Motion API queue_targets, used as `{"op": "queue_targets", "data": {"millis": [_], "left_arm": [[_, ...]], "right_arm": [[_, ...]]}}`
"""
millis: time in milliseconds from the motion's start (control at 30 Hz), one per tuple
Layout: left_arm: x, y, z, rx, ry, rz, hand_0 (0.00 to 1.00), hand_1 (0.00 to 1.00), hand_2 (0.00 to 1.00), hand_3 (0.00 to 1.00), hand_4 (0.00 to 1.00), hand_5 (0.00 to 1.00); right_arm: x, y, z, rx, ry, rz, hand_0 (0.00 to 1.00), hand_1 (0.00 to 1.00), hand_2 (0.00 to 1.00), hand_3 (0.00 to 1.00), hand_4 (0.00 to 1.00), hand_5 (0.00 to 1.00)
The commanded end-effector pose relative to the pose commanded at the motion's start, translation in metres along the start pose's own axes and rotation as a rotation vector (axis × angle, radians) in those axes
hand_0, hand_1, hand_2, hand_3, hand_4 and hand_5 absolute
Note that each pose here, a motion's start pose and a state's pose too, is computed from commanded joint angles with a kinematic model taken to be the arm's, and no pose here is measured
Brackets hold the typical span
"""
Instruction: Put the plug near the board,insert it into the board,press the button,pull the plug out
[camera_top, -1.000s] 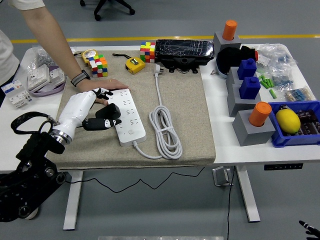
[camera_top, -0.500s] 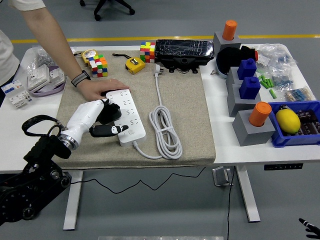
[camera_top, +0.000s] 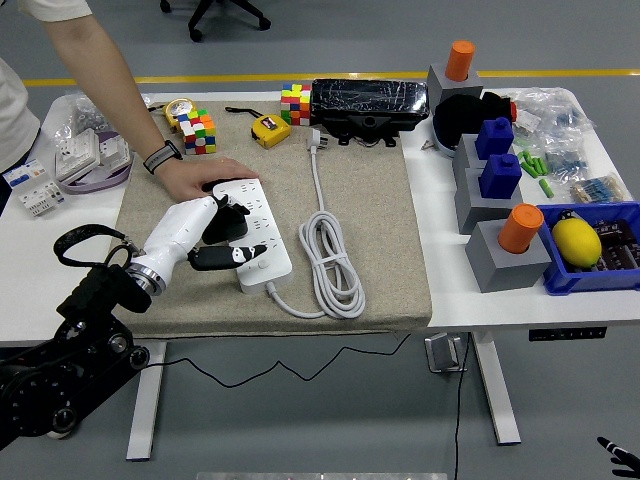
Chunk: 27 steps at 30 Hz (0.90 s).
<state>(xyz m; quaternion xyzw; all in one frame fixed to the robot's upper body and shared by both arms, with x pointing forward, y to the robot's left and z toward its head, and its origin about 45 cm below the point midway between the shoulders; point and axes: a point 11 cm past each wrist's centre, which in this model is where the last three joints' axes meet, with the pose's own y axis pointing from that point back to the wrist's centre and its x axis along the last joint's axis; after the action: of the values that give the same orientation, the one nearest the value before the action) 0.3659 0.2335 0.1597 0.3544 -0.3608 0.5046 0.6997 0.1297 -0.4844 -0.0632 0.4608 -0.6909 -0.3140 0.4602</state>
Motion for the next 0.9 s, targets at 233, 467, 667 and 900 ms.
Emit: {"op": "queue_targets", "data": {"millis": [233, 467, 667, 900], "left_arm": [[0.014, 0.006, 0.023, -0.084, 0.019, 0.062, 0.695, 0.675, 0.653, 0.667, 0.909, 0.519], [0.014, 0.011, 0.042, -0.098, 0.021, 0.003, 0.665, 0.636, 0.623, 0.665, 0.911, 0.519], [0.005, 0.014, 0.044, -0.040, -0.023, -0.109, 0.316, 0.345, 0.338, 0.693, 0.914, 0.514], [-0.006, 0.016, 0.034, 0.044, -0.050, -0.211, 0.088, 0.086, 0.143, 0.762, 0.927, 0.520]], "right_arm": [[0.001, 0.000, 0.002, -0.003, 0.003, 0.002, 0.650, 0.646, 0.625, 0.551, 0.988, 0.543], [0.001, 0.000, 0.001, -0.003, 0.006, 0.000, 0.649, 0.645, 0.624, 0.551, 0.988, 0.544], [0.001, 0.000, 0.002, -0.005, 0.006, 0.000, 0.649, 0.645, 0.623, 0.551, 0.987, 0.544], [0.001, 0.000, 0.002, -0.005, 0.006, 0.000, 0.649, 0.645, 0.623, 0.550, 0.987, 0.544]]}}
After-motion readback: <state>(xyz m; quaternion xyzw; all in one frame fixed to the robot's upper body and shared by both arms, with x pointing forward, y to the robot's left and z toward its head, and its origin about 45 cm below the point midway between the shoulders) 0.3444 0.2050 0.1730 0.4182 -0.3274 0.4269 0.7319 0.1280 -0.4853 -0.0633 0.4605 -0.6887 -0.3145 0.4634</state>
